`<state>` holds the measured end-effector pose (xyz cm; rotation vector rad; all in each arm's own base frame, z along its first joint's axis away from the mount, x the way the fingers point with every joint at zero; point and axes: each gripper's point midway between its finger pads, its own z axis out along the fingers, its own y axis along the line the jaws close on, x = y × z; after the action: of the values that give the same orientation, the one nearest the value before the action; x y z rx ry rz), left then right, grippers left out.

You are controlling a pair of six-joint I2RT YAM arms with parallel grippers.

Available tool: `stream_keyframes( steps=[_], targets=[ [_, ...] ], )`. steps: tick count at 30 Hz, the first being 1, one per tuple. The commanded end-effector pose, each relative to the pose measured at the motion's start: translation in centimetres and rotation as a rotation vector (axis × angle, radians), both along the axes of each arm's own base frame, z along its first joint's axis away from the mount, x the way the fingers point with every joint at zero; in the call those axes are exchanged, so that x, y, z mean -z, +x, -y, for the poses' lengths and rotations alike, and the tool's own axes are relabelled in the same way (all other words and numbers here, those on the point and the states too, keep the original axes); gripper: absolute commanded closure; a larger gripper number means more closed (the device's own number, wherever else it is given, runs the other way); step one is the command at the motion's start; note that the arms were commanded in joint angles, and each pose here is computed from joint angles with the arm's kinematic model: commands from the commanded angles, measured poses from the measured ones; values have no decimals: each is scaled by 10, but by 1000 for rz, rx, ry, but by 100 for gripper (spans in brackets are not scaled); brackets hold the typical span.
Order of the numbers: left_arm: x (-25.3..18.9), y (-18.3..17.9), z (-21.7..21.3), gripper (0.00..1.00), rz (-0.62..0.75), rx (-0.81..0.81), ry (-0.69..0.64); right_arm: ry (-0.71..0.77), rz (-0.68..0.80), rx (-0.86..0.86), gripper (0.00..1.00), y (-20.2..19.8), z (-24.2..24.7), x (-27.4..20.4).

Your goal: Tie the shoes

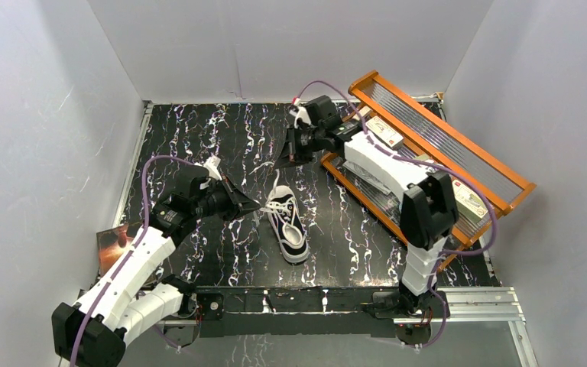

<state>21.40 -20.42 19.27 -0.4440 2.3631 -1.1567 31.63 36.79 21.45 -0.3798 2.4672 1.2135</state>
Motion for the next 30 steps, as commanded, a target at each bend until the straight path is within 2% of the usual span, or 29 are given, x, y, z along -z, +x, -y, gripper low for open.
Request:
stream_keyframes(
  steps=[1, 5, 11, 17, 22, 27, 30],
  targets=[
    [-7, -13, 5, 100, 27, 81, -22, 81, -36, -109, 100, -15, -32, -9],
    [-12, -16, 5, 100, 39, 99, -17, 106, -16, -122, 100, -18, -39, -13],
    [-20, -17, 7, 100, 68, 138, -7, 99, -72, -144, 100, -30, -37, -3],
    [-23, -5, 9, 100, 107, 152, 28, 159, 15, -87, 100, -22, -24, -67],
    [-22, 17, 20, 100, 154, 165, 10, 208, -4, -2, 100, -13, 7, -101],
    [-31, 44, 21, 100, 321, 122, 20, 227, 2, 45, 100, -17, 33, -121],
    [-32, 52, 25, 100, 372, 128, 15, 258, -6, 63, 100, -16, 46, -125]
  ],
)
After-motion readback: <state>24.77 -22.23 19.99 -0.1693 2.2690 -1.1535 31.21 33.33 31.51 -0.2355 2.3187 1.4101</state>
